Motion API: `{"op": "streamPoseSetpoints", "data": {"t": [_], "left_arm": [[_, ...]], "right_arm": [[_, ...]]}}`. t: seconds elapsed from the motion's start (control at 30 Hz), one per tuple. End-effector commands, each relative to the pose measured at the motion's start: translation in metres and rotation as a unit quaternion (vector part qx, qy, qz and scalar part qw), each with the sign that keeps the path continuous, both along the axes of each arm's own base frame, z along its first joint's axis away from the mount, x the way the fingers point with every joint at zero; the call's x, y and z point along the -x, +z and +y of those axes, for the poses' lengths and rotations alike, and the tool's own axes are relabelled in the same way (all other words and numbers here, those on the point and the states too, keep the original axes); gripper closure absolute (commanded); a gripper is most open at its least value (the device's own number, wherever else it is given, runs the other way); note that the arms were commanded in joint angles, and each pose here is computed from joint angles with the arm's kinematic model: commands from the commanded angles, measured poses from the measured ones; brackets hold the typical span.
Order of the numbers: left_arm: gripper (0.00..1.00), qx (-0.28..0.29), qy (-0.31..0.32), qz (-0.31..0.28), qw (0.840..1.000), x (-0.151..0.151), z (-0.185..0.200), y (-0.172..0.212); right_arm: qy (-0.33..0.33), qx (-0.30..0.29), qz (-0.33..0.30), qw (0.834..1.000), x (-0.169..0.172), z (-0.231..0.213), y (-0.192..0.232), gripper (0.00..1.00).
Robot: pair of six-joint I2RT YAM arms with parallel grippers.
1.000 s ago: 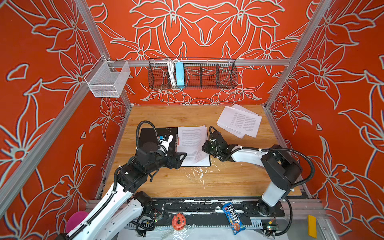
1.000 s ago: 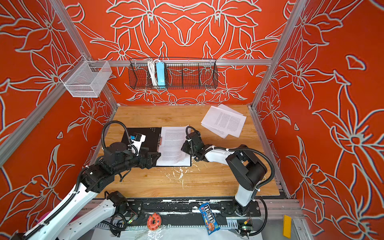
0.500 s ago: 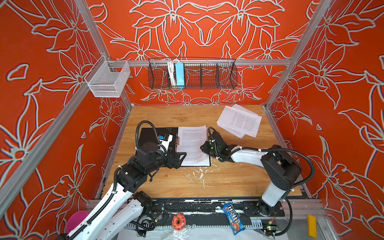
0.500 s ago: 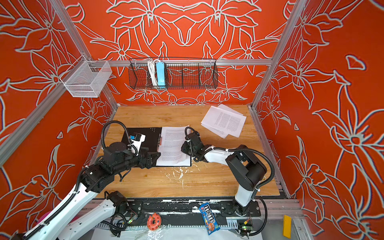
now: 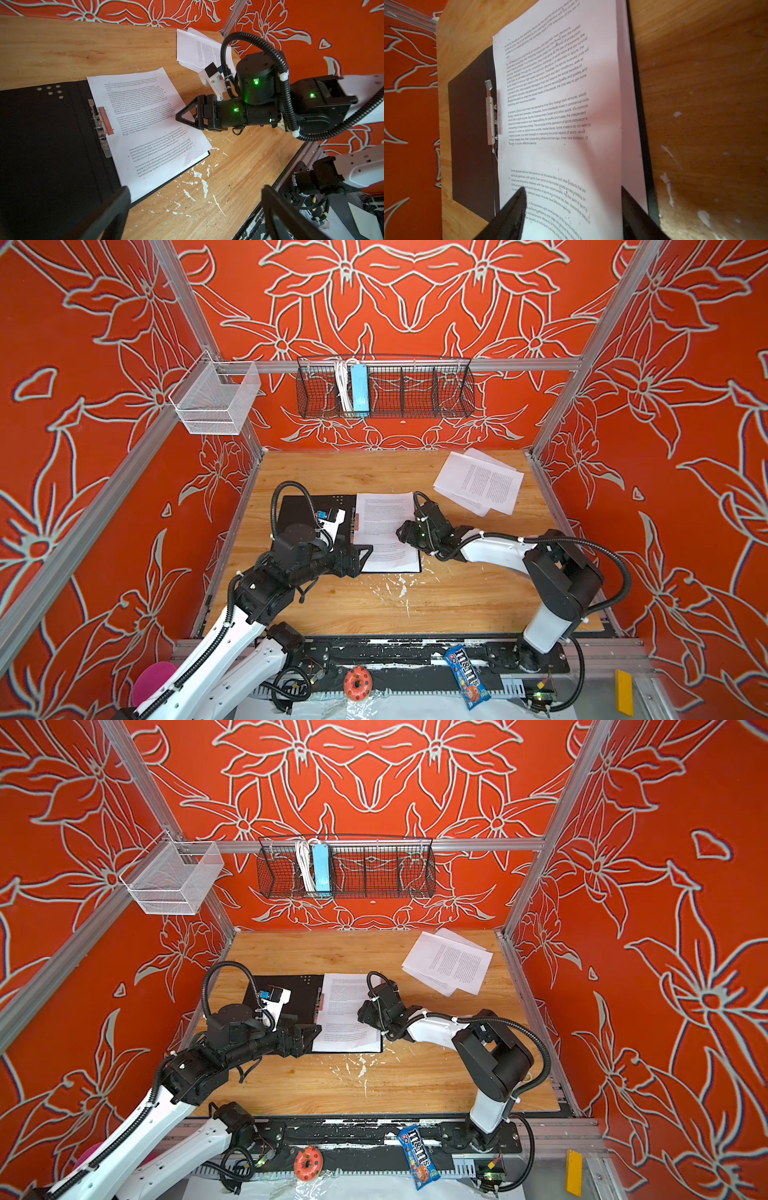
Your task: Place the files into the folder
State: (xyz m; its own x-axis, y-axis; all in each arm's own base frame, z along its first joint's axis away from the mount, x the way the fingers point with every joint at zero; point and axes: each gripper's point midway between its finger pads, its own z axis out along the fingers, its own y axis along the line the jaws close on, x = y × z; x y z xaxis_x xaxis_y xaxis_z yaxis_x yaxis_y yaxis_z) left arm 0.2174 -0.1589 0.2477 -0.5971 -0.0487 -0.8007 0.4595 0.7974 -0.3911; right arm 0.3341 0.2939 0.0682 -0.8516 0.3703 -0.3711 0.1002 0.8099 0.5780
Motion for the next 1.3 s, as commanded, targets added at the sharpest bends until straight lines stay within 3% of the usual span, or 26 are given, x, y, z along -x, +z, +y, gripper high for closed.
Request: {"op": "streamPoseSetpoints", "data": {"t": [0.0, 0.2, 0.27, 0.37, 0.57, 0.93, 1.13, 1.27], "left_arm": [[0.02, 0.011, 0.002, -0.004, 1.0, -0.003, -0.001, 0.003], [0.02, 0.012, 0.003, -0.004, 1.0, -0.003, 0.0, 0.003], [0.02, 0.011, 0.005, -0.004, 1.0, -0.004, 0.001, 0.003], [0.02, 0.012, 0.008, -0.005, 1.0, -0.005, 0.003, 0.003], [0.02, 0.014, 0.011, -0.002, 1.0, -0.008, 0.005, 0.003], [0.02, 0.013, 0.026, -0.015, 0.999, -0.009, 0.015, 0.007], [0.02, 0.018, 0.024, -0.008, 1.0, -0.012, 0.015, 0.006], [0.02, 0.034, 0.023, -0.005, 0.999, -0.015, 0.016, 0.008]], "right_arm": [[0.006, 0.042, -0.015, 0.999, -0.002, -0.007, 0.011, 0.25], [0.002, 0.147, -0.034, 0.989, -0.001, -0.044, 0.026, 0.03], [-0.009, 0.172, -0.048, 0.984, -0.002, -0.064, 0.036, 0.03], [-0.013, 0.138, -0.049, 0.989, -0.011, -0.088, 0.047, 0.02], [-0.1, 0.109, -0.042, 0.988, -0.045, -0.172, 0.056, 0.03], [-0.24, 0.113, 0.072, 0.962, -0.105, -0.29, 0.014, 0.07], [-0.286, 0.084, 0.09, 0.95, -0.113, -0.334, -0.002, 0.09], [-0.264, 0.074, 0.1, 0.957, -0.136, -0.334, -0.002, 0.1]]}}
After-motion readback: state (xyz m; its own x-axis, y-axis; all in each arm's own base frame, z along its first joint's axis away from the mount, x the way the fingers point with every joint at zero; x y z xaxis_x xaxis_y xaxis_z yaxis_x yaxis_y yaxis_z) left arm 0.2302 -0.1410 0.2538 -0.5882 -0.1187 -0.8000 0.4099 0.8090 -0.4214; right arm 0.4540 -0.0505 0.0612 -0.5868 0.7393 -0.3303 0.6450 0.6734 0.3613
